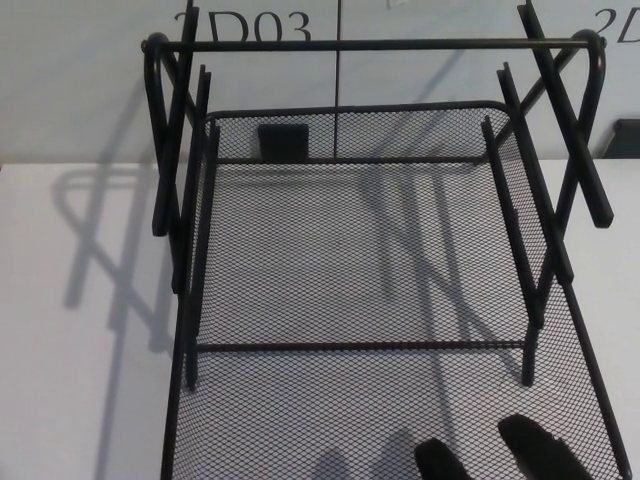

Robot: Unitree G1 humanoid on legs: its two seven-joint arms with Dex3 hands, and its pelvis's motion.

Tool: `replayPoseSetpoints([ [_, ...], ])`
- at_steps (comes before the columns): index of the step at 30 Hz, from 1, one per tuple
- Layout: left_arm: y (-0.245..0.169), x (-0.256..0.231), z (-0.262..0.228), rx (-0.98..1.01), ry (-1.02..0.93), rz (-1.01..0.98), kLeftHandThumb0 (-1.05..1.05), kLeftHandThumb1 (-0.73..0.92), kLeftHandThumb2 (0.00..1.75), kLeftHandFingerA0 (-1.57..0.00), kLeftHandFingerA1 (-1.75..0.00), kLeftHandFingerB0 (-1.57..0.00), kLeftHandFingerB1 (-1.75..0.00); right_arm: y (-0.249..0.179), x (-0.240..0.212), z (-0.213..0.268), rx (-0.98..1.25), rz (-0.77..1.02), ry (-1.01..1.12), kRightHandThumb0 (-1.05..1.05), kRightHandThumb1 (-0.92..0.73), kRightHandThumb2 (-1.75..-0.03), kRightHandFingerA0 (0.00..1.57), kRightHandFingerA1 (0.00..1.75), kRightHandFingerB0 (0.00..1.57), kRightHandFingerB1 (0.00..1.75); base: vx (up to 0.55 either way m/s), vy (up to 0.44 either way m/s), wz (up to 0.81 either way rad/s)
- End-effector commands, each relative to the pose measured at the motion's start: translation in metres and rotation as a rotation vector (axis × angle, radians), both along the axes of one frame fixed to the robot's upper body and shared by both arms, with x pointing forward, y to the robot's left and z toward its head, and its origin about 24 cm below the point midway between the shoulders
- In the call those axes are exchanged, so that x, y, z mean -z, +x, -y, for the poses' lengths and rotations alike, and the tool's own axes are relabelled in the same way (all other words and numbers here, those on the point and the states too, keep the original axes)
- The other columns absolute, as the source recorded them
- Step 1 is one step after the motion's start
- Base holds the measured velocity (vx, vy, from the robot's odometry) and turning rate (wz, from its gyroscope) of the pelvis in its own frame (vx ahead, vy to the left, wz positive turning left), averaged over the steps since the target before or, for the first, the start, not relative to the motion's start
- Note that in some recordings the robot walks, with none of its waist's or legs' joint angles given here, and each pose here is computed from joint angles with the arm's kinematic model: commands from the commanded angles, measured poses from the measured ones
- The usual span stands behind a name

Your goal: The robot walks towards a file tray kept in the middle of a desk and uses its right hand to grab a tray and pulls it out towards itself

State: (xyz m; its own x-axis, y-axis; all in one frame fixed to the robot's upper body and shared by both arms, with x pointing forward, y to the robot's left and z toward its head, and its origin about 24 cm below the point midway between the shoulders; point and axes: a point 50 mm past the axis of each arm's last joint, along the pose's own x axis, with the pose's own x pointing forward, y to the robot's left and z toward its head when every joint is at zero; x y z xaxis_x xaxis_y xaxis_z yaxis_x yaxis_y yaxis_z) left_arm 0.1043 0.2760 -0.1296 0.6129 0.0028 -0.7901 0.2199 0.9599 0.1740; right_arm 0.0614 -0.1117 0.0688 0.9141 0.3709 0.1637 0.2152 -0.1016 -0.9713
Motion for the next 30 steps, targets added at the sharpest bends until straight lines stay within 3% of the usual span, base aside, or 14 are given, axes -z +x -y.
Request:
replayPoseSetpoints([
  [1,0.003,-0.013,-0.023,0.043,0.05,-0.004,-0.57,0.41,0.6,-0.79,-0.7,-0.39,-0.59,-0.073,-0.027,-0.037,-0.446,-0.138,0.52,-0.5,-0.59,-0.59,0.41,0.41,0.27,0.35,0.0,0.0,0.0],
  [6,0.003,-0.015,-0.022,0.036,0.022,0.012,-0.56,0.27,0.84,-0.71,-0.78,-0.36,-0.65,-0.067,-0.049,-0.03,-0.436,-0.12,0.656,-0.42,-0.6,-0.57,0.36,0.42,0.23,0.38,0.0,0.0,0.0],
  [9,0.003,-0.015,-0.022,0.031,0.027,0.005,-0.52,0.37,0.62,-0.75,-0.73,-0.37,-0.63,-0.065,-0.065,-0.025,-0.472,-0.166,0.692,-0.48,-0.6,-0.58,0.32,0.42,0.26,0.4,0.0,0.0,0.0],
  [10,0.003,-0.014,-0.021,0.03,0.028,0.005,-0.53,0.28,0.81,-0.71,-0.77,-0.36,-0.65,-0.065,-0.067,-0.024,-0.478,-0.189,0.707,-0.48,-0.62,-0.59,0.31,0.41,0.25,0.41,0.0,0.0,0.0],
  [13,0.002,-0.014,-0.022,0.028,0.025,0.003,-0.5,0.38,0.61,-0.77,-0.71,-0.36,-0.62,-0.068,-0.066,-0.019,-0.493,-0.275,0.765,-0.39,-0.62,-0.59,0.34,0.43,0.31,0.4,0.0,0.0,0.0],
  [16,0.001,-0.014,-0.022,0.028,0.02,0.002,-0.54,0.29,0.81,-0.72,-0.75,-0.33,-0.63,-0.067,-0.062,-0.014,-0.513,-0.321,0.744,-0.35,-0.64,-0.59,0.34,0.45,0.31,0.39,0.0,0.0,0.0],
  [17,0.001,-0.013,-0.022,0.025,0.022,0.001,-0.51,0.39,0.58,-0.74,-0.69,-0.36,-0.6,-0.068,-0.06,-0.011,-0.527,-0.346,0.724,-0.35,-0.66,-0.59,0.33,0.44,0.3,0.38,0.0,0.0,0.0],
  [18,0.005,-0.014,-0.022,0.023,0.025,0.01,-0.54,0.28,0.79,-0.77,-0.77,-0.37,-0.65,-0.067,-0.066,-0.002,-0.563,-0.486,0.654,-0.37,-0.73,-0.62,0.27,0.39,0.23,0.37,0.0,0.0,0.0],
  [19,0.006,-0.014,-0.022,0.018,0.02,0.012,-0.51,0.37,0.58,-0.8,-0.73,-0.38,-0.63,-0.068,-0.067,0.001,-0.578,-0.541,0.644,-0.38,-0.77,-0.63,0.25,0.38,0.23,0.36,0.0,0.0,0.0],
  [23,0.007,-0.015,-0.023,0.011,0.0,0.029,-0.45,0.35,0.61,-0.89,-0.74,-0.38,-0.63,-0.072,-0.073,0.015,-0.613,-0.788,0.711,-0.55,-0.89,-0.65,0.19,0.37,0.26,0.34,0.0,0.0,0.0],
  [24,0.007,-0.015,-0.023,0.011,0.002,0.029,-0.46,0.34,0.6,-0.9,-0.74,-0.38,-0.63,-0.071,-0.074,0.019,-0.657,-0.822,0.678,-0.32,-0.66,-1.17,0.0,0.51,0.0,0.51,0.0,0.0,0.0],
  [25,0.007,-0.015,-0.023,0.01,0.004,0.024,-0.47,0.35,0.59,-0.91,-0.73,-0.39,-0.63,-0.07,-0.073,0.023,-0.641,-0.808,0.635,-0.55,-0.75,-0.64,0.07,0.41,0.09,0.27,0.0,0.0,0.0],
  [27,0.008,-0.015,-0.023,0.022,0.014,0.018,-0.49,0.37,0.58,-0.86,-0.72,-0.38,-0.61,-0.071,-0.046,0.035,-0.604,-0.519,0.629,-0.45,-0.71,-0.61,0.3,0.52,0.33,0.4,0.0,0.0,0.0],
  [30,0.007,-0.014,-0.023,0.011,0.007,0.014,-0.48,0.37,0.58,-0.88,-0.73,-0.38,-0.62,-0.08,-0.01,0.066,-0.542,-0.581,0.617,-0.44,-0.76,-0.62,0.27,0.5,0.39,0.42,0.0,0.0,0.0],
])
